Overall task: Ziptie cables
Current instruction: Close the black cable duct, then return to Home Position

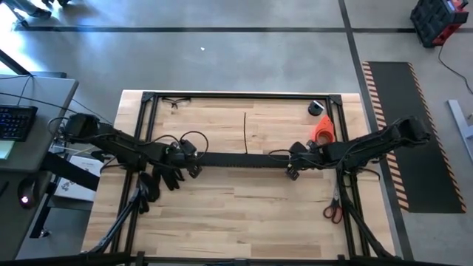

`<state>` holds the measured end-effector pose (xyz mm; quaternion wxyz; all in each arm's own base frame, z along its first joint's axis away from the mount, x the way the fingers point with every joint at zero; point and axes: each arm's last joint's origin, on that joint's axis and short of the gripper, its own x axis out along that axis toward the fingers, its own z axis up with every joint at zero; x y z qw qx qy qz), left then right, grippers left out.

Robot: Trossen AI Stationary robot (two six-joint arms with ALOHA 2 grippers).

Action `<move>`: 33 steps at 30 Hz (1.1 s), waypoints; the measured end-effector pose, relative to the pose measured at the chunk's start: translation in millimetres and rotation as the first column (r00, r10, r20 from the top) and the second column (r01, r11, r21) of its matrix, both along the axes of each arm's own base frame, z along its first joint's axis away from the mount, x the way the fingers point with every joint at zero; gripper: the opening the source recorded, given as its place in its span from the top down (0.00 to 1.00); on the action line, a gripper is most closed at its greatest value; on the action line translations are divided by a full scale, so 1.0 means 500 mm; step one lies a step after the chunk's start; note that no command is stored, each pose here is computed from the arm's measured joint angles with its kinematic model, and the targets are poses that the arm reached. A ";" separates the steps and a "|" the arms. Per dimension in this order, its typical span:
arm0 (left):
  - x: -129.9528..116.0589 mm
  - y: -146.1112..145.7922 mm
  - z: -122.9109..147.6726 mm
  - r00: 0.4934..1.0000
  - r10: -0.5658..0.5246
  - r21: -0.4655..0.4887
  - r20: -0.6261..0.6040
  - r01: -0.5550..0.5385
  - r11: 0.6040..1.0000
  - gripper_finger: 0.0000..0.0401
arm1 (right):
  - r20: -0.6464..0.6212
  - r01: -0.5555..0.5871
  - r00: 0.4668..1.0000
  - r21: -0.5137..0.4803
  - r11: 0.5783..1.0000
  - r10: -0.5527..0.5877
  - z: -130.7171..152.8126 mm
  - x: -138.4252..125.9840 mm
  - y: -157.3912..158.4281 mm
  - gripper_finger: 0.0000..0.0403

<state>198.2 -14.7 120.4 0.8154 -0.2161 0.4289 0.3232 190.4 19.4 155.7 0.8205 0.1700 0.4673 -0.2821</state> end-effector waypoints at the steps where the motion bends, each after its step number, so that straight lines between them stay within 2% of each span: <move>1: -0.005 0.000 0.006 1.000 -0.001 -0.002 -0.004 0.001 1.000 1.00 | -0.008 0.000 1.000 -0.002 1.000 0.000 0.000 -0.002 0.000 0.99; 7: -0.031 0.004 0.048 0.999 0.005 0.004 0.048 -0.005 1.000 1.00 | -0.084 -0.041 0.996 -0.034 0.999 0.038 0.003 -0.020 -0.003 0.99; 13: -0.043 0.008 0.106 0.972 -0.031 0.012 0.234 0.029 1.000 1.00 | -0.093 -0.089 0.992 -0.073 0.993 0.082 0.041 -0.064 -0.012 0.99; 17: -0.038 0.022 0.144 0.921 -0.080 0.028 0.381 0.075 0.997 1.00 | -0.001 -0.129 0.992 -0.096 0.987 0.130 0.076 -0.089 -0.025 0.99; 19: -0.033 0.031 0.159 0.890 -0.120 0.042 0.440 0.113 0.993 1.00 | 0.096 -0.158 0.981 -0.117 0.981 0.169 0.098 -0.093 -0.030 0.99; 21: -0.022 0.041 0.178 0.839 -0.171 0.083 0.517 0.149 0.985 1.00 | 0.193 -0.160 0.964 -0.140 0.977 0.186 0.115 -0.102 -0.035 0.99; 23: -0.017 0.053 0.193 0.796 -0.227 0.131 0.562 0.185 0.974 1.00 | 0.291 -0.169 0.932 -0.184 0.968 0.218 0.126 -0.107 -0.038 0.99; 25: -0.018 0.069 0.204 0.767 -0.268 0.176 0.583 0.203 0.963 1.00 | 0.394 -0.205 0.874 -0.235 0.950 0.286 0.135 -0.109 -0.038 0.99; 29: -0.053 0.106 0.222 0.774 -0.254 0.243 0.580 0.133 0.961 1.00 | 0.471 -0.274 0.791 -0.299 0.914 0.391 0.132 -0.119 -0.036 0.99; 33: -0.103 0.130 0.226 0.752 -0.243 0.265 0.612 0.094 0.960 1.00 | 0.500 -0.265 0.772 -0.307 0.914 0.392 0.124 -0.131 -0.043 0.99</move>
